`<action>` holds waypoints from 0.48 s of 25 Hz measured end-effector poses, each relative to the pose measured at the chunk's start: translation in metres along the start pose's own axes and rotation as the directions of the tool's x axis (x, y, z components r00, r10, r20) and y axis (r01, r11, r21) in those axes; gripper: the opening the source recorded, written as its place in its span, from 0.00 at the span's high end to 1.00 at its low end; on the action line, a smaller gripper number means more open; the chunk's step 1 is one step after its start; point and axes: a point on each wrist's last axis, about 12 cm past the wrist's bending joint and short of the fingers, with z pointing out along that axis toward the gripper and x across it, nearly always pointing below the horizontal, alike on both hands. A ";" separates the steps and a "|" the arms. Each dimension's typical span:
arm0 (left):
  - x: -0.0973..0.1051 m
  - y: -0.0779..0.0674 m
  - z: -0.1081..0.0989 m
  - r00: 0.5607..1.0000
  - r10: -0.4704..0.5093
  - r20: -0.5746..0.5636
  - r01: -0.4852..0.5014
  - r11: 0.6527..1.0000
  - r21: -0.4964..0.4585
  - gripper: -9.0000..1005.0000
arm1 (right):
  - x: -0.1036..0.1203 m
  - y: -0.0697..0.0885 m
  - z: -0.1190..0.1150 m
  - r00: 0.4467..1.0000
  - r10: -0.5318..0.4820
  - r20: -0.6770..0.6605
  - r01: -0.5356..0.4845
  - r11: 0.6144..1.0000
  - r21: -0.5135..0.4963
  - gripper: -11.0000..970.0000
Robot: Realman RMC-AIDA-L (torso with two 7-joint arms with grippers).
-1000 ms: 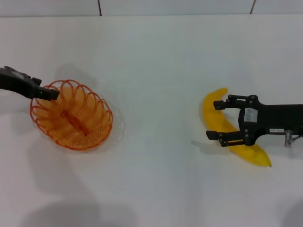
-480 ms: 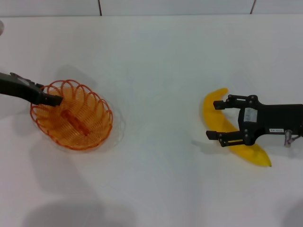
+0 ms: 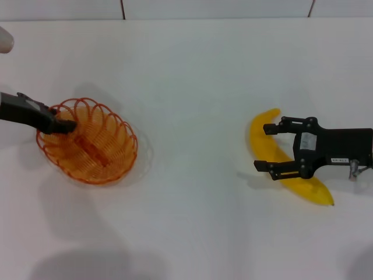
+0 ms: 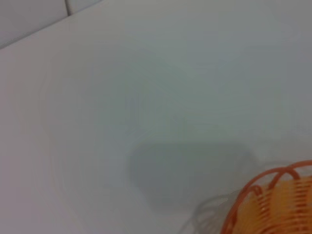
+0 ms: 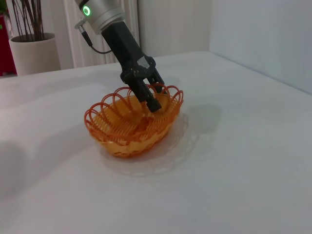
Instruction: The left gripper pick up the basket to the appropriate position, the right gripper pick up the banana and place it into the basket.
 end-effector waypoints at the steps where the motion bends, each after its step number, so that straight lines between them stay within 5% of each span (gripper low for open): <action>1: 0.000 0.000 0.000 1.000 0.002 0.001 -0.002 1.000 -0.002 0.36 | 0.000 0.000 0.000 1.000 0.000 0.000 0.000 1.000 0.000 0.12; 12: -0.006 0.004 -0.010 0.999 0.018 0.029 -0.017 1.000 -0.026 0.77 | 0.001 0.000 0.000 1.000 0.002 -0.004 -0.002 1.000 0.005 0.12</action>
